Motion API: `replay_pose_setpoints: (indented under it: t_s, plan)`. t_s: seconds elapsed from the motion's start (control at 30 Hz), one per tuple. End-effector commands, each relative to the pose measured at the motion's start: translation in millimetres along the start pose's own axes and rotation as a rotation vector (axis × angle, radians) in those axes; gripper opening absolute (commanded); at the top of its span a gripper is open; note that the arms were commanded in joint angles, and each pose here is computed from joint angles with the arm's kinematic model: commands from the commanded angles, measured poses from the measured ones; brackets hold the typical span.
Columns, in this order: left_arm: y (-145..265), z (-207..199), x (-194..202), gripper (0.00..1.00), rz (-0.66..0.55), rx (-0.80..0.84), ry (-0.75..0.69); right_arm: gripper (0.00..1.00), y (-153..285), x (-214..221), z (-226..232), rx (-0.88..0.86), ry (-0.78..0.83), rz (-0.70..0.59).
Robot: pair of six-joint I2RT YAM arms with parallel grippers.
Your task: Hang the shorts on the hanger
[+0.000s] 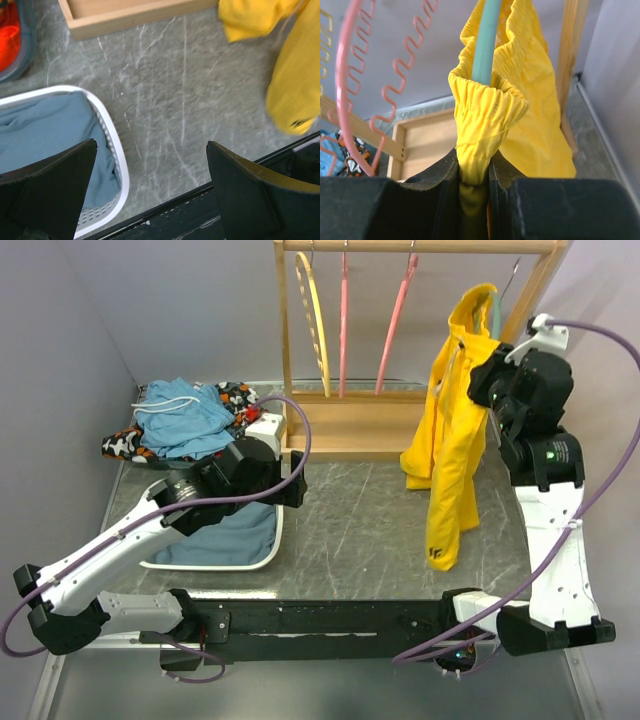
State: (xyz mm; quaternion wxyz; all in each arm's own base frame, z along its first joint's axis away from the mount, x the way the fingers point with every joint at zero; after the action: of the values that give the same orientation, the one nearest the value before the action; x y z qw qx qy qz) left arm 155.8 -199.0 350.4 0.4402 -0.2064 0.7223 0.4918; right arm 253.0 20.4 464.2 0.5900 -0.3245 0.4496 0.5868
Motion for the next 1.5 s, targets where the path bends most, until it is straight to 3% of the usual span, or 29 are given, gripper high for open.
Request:
replay_pose_setpoints:
  t_s: [0.0, 0.27, 0.57, 1.03, 1.47]
  plan:
    - [-8.5, -2.2, 2.6, 0.96, -0.023, 0.014, -0.023, 0.0, 17.5, -63.7, 15.4, -0.081, 0.045, -0.234]
    - [-22.7, -5.5, 14.1, 0.96, 0.028, 0.022, -0.047, 0.0, -4.7, -86.4, 21.1, -0.084, 0.095, -0.245]
    - [-23.7, -0.2, 11.2, 0.96, 0.008, -0.028, -0.081, 0.0, -35.0, -97.1, 33.7, -0.168, 0.134, -0.201]
    - [-29.7, 2.3, 16.6, 0.96, 0.016, -0.049, -0.102, 0.0, -71.3, -69.2, 21.4, -0.14, 0.137, -0.12]
    - [-35.3, 0.7, 21.1, 0.96, 0.046, -0.051, -0.101, 0.0, -68.0, -56.2, -14.2, -0.049, 0.084, -0.12]
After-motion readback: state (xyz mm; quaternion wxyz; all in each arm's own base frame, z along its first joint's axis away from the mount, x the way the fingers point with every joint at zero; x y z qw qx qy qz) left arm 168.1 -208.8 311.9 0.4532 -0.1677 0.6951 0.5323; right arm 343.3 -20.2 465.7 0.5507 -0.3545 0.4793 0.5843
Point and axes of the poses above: each gripper's point midway between its finger pads, its own y axis back along the fingers, its own z axis along the line the jaws close on, x = y × z, the point moved 9 cm from there along y, back along the fingers, and after that the axes turned 9 degrees about -y, right-handed, at the moved point
